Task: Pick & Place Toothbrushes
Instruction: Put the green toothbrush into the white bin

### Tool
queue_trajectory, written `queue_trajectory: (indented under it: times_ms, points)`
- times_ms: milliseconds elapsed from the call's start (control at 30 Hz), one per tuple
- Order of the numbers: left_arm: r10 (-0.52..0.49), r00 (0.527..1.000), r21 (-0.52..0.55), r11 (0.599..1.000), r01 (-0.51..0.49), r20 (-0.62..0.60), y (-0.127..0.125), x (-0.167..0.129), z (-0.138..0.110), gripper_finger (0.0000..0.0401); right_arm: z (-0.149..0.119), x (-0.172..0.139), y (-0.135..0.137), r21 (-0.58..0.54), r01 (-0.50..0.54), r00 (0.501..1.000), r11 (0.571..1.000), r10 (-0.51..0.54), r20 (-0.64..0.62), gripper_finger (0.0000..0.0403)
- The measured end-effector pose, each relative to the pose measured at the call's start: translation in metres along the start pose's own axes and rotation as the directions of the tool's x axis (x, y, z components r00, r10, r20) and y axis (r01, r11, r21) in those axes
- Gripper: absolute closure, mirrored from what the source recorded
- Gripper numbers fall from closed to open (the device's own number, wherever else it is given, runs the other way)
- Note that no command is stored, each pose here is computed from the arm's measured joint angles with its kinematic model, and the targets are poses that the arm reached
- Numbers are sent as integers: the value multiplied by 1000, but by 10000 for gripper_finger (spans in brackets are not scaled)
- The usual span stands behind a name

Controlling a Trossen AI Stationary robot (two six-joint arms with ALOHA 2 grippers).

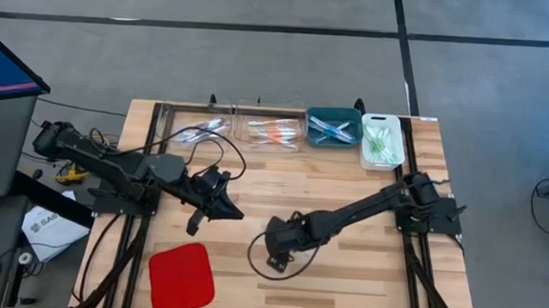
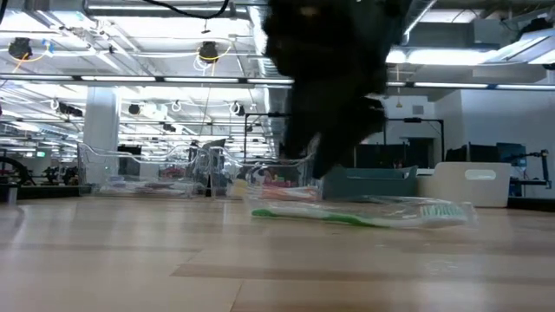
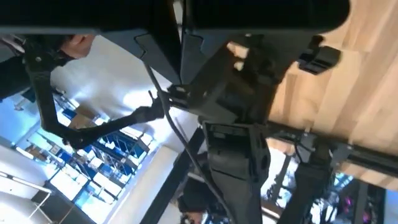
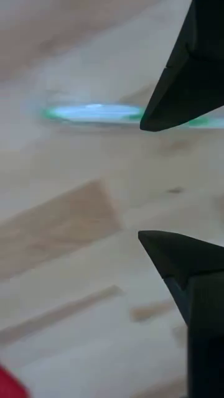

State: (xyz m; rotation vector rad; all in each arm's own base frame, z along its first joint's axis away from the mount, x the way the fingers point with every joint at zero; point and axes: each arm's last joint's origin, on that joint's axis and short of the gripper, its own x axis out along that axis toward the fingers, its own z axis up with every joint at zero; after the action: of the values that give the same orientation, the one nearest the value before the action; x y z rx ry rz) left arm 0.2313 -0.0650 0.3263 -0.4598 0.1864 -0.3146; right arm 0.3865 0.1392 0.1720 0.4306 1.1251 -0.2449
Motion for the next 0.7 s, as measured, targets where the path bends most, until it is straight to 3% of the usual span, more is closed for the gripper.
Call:
queue_trajectory:
  times_ms: [100,200,400,700]
  points:
    - [-5,1000,-8,1000,5,-15,0,0,-1,401,2,10,0,-50,109,994,993,-110,-21,133]
    - [-19,999,-12,1000,19,-35,-1,0,-3,401,3,20,3,-76,143,988,987,-147,-48,133]
    - [-40,997,-18,999,39,-66,-1,0,-5,401,1,40,6,-57,128,986,990,-133,-99,133]
    - [-62,995,-28,998,60,-80,-1,0,-6,401,4,40,1,-13,136,983,991,-137,-120,136]
